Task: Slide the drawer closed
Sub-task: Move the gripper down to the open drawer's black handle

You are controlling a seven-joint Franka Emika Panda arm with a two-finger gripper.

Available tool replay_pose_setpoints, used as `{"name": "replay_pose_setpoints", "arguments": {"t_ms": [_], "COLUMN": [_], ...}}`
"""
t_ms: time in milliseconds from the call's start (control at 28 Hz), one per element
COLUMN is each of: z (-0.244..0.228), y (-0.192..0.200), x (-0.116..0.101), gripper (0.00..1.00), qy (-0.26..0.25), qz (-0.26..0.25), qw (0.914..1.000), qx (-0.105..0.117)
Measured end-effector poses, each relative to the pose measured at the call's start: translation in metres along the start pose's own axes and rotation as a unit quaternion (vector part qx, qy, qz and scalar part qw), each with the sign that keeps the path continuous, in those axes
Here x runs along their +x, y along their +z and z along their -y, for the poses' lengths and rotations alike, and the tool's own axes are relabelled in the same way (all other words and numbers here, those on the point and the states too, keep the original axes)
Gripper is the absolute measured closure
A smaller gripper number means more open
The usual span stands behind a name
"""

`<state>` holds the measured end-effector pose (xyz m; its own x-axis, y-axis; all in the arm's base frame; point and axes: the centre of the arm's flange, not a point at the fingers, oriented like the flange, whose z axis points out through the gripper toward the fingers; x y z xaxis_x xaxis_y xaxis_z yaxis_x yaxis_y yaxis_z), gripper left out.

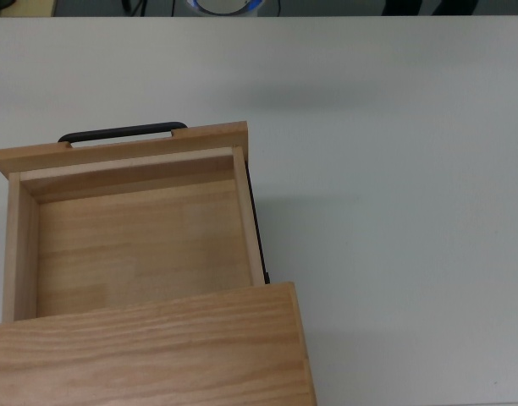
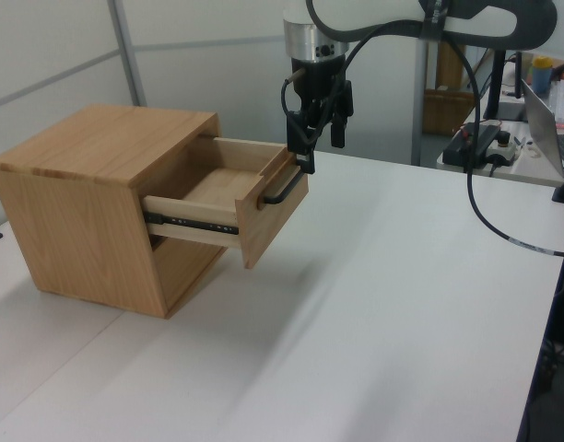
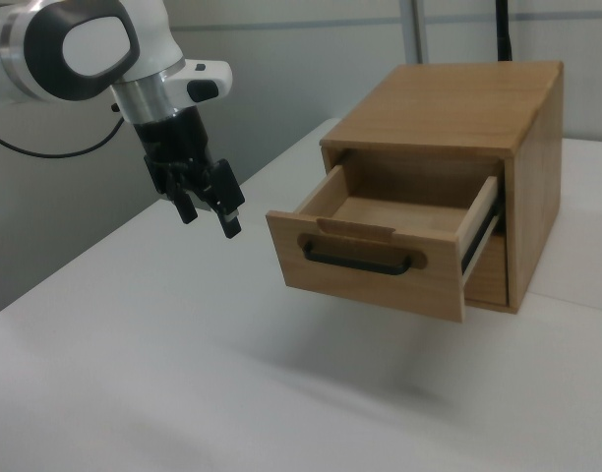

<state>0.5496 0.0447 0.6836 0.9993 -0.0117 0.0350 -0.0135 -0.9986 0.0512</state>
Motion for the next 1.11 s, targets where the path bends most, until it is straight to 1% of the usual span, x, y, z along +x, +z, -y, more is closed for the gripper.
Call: {"name": "replay_pose_setpoints", "arguments": {"t_ms": [107, 143, 179, 321, 357, 464, 500, 536, 571, 607, 714, 750, 786, 893, 929, 1036, 1107], "z": [0.0, 0.0, 0.001, 0.002, 0.002, 0.002, 0.002, 0.002, 0.002, 0.002, 0.001, -0.002, -0.004, -0.013, -0.018, -0.027, -0.032], "y": [0.0, 0.001, 0.002, 0.004, 0.005, 0.008, 0.009, 0.011, 0.013, 0.016, 0.029, 0.037, 0.043, 0.059, 0.067, 0.08, 0.09], "x": [0.0, 0.0, 0.001, 0.002, 0.002, 0.003, 0.004, 0.005, 0.006, 0.007, 0.014, 0.017, 0.02, 0.028, 0.032, 0.038, 0.042], "gripper": [0.0, 0.03, 0.1, 0.25, 0.3, 0.38, 0.42, 0.49, 0.51, 0.58, 0.68, 0.73, 0.75, 0.85, 0.92, 0.99, 0.99], "qy": [-0.002, -0.004, -0.008, -0.019, -0.021, -0.023, -0.023, -0.023, -0.023, -0.023, -0.022, -0.02, -0.018, -0.011, -0.007, -0.002, 0.001], "qz": [0.0, 0.001, 0.002, 0.004, 0.005, 0.007, 0.008, 0.01, 0.012, 0.015, 0.027, 0.034, 0.039, 0.053, 0.059, 0.07, 0.078], "qw": [1.0, 1.0, 1.0, 0.9998, 0.9998, 0.9997, 0.9997, 0.9997, 0.9997, 0.9996, 0.9994, 0.9992, 0.9991, 0.9985, 0.9982, 0.9974, 0.9967], "qx": [0.0, 0.0, 0.0, 0.0, 0.0, 0.0, 0.0, 0.0, 0.0, 0.0, 0.0, -0.001, -0.002, -0.006, -0.01, -0.019, -0.022]}}
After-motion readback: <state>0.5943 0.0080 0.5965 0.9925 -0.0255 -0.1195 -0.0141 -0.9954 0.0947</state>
